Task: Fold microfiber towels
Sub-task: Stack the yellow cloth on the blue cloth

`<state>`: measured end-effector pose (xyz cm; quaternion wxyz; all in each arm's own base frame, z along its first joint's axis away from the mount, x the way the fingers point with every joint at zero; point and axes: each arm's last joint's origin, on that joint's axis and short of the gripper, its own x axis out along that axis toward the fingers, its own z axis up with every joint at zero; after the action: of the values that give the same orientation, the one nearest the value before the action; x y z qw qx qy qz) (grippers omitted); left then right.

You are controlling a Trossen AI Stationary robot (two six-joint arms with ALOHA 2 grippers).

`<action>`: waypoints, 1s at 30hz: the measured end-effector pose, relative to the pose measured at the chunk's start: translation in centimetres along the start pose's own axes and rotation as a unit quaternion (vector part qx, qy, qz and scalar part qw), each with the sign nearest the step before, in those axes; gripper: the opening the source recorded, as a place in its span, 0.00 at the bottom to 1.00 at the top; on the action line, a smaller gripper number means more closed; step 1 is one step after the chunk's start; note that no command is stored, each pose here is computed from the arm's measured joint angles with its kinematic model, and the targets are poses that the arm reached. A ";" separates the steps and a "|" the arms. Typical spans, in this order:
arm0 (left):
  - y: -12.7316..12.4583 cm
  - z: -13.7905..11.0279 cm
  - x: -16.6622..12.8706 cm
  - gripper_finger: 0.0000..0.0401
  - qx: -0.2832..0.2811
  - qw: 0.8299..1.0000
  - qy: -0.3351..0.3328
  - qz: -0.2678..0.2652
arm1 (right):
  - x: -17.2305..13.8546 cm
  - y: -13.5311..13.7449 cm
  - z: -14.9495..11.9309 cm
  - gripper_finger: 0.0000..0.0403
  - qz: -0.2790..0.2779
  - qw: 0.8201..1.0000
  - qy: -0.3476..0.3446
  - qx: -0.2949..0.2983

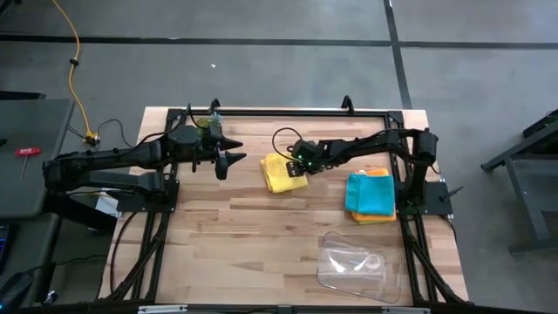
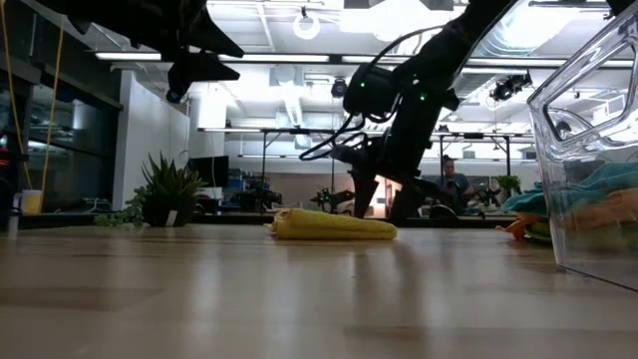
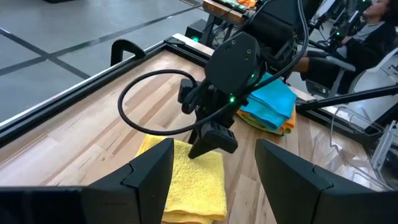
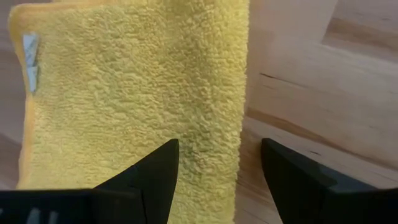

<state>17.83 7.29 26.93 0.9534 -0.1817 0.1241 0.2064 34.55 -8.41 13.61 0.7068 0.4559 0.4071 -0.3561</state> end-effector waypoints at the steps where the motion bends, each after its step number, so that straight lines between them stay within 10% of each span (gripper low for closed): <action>1: 0.0 0.0 0.0 0.54 0.000 1.000 0.000 0.000 | 0.0 0.1 0.0 0.54 0.002 1.000 -0.001 0.001; 9: 0.0 0.0 0.0 0.54 0.000 1.000 0.000 0.000 | 0.2 0.6 0.0 0.41 0.028 1.000 -0.013 0.000; 18: 0.0 0.0 0.0 0.54 0.000 1.000 0.001 0.000 | 0.2 0.7 -0.6 0.03 0.011 0.999 -0.007 -0.031; 30: 0.0 0.0 0.0 0.54 0.000 1.000 0.003 0.001 | -8.0 0.6 -4.4 0.00 -0.039 0.992 0.032 -0.119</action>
<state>17.82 7.27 26.89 0.9529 -0.1821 0.1270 0.2065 30.71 -3.04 19.89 0.7282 0.3630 0.4869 -0.3177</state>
